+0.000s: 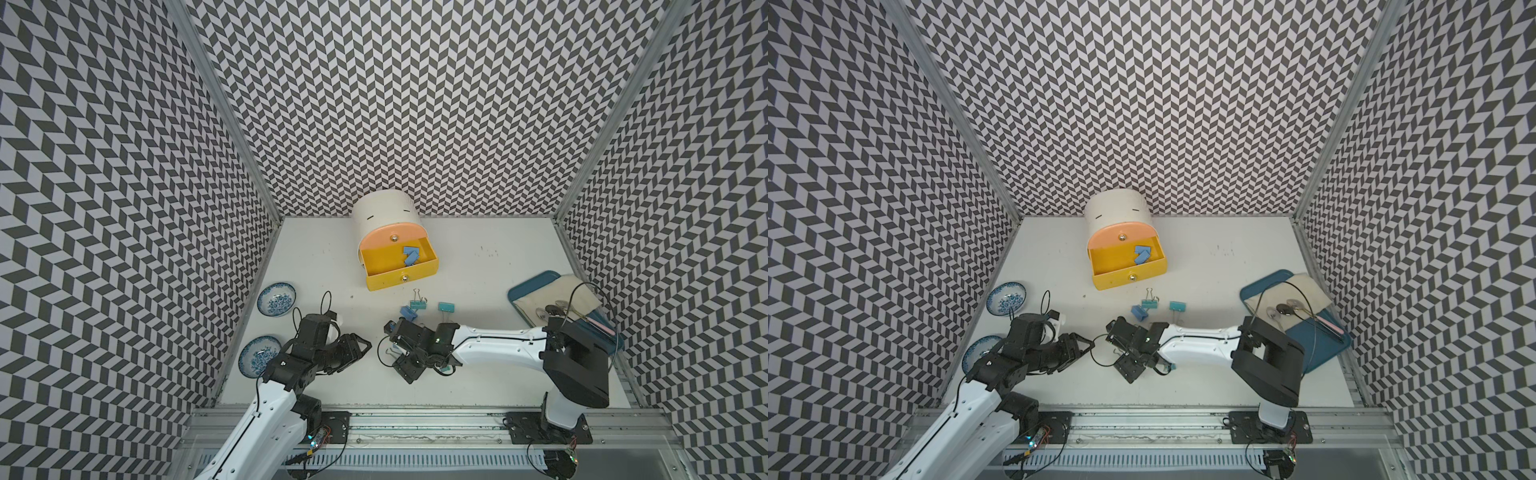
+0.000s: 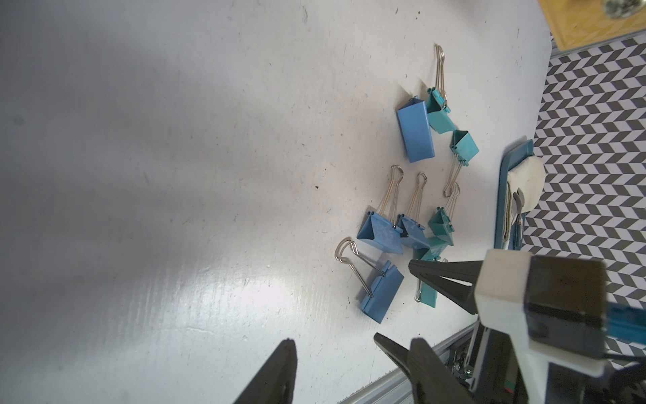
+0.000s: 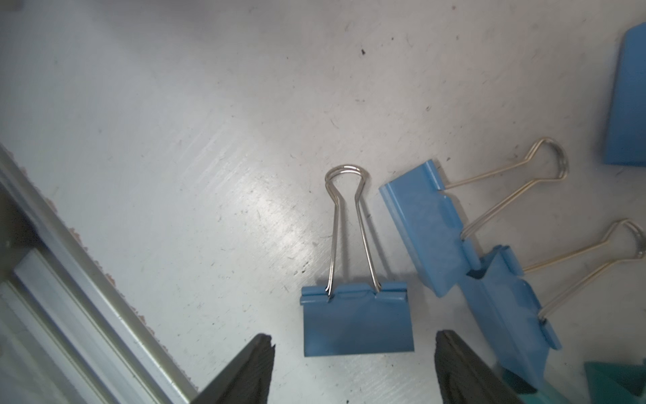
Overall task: Put the binder clips in the drawer according to color
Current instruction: Pick up the binder clip at the center of the board.
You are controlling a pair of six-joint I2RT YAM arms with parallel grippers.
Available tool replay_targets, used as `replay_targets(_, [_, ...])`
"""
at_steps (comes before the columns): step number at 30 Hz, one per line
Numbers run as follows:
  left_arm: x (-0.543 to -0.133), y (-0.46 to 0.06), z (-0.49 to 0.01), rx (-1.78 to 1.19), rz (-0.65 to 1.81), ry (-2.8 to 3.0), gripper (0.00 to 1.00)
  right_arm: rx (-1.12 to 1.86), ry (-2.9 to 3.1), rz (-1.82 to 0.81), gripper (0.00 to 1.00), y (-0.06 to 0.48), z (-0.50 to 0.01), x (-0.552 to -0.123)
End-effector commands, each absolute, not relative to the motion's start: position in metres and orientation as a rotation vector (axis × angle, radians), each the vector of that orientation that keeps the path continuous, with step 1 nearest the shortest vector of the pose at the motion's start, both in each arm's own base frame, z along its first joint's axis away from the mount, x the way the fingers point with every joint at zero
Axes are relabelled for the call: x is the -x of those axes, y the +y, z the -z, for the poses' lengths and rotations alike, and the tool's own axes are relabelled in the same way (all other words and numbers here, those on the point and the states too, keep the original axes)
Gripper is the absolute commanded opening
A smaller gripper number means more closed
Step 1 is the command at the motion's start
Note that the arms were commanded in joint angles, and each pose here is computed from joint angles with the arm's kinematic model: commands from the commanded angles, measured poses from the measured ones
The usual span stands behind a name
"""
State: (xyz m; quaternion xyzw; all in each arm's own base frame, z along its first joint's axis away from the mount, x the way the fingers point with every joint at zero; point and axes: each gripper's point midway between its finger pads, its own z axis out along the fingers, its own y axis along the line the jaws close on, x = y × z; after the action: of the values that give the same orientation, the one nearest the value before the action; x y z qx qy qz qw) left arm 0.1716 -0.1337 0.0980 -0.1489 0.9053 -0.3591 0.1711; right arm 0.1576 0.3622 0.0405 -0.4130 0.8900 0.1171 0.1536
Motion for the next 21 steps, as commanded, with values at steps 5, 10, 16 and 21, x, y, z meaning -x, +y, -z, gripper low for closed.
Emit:
replay_targets(5, [-0.17,-0.13,-0.096,0.444,1.014,2.565,0.56,1.207,2.519,-0.307,0.75,0.375,-0.038,-0.163])
replay_targets(10, [-0.17,-0.129,-0.098,0.451,1.02,2.556,0.56,1.207,2.527,-0.26,0.72,0.374,-0.031,-0.165])
replay_targets(16, [-0.171,-0.129,-0.097,0.455,1.026,2.553,0.56,1.193,2.535,-0.211,0.69,0.37,-0.026,-0.169])
replay_targets(21, [-0.171,-0.129,-0.097,0.457,1.033,2.551,0.56,1.192,2.537,-0.206,0.65,0.37,-0.025,-0.169])
